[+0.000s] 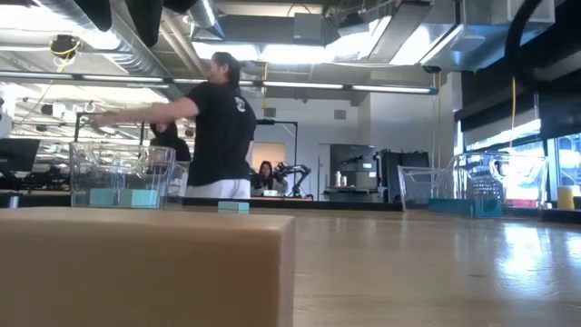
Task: Sort & place blocks by color
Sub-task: Put the blue block into the top right transparent bin
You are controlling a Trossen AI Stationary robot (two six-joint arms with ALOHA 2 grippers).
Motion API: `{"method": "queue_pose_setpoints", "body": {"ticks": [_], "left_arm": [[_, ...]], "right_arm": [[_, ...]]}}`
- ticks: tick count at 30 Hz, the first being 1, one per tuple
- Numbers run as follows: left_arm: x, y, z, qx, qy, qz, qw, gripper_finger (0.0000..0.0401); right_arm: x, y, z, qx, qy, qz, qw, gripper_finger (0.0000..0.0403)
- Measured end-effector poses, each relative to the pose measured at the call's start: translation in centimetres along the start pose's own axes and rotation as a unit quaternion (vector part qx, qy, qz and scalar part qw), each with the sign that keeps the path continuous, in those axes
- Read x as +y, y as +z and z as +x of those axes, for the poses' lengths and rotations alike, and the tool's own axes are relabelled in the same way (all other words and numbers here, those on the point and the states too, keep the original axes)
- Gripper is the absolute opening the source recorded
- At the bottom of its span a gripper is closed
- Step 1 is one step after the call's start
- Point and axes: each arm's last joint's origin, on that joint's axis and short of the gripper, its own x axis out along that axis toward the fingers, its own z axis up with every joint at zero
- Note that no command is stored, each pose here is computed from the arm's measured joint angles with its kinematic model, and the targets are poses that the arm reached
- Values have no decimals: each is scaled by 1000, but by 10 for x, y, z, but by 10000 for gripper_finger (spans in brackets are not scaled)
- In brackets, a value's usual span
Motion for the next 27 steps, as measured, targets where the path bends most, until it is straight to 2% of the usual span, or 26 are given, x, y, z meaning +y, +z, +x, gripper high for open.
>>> {"method": "queue_pose_setpoints", "body": {"ticks": [6,9,12,16,27], "left_arm": [[0,0,0,0,1,-1,1000,158],[0,0,0,0,2,-1,1000,158],[2,0,0,1,3,-4,1000,158],[5,-1,1,2,5,-9,1000,158],[12,-3,1,13,9,-17,1000,158]], "right_arm": [[-1,7,14,10,-24,-1,1000,258],[-1,8,17,11,-30,-10,999,245],[-3,8,17,6,-36,-9,999,211],[-5,9,16,4,-45,-4,999,136],[-14,25,-4,-9,-43,19,999,132]]}}
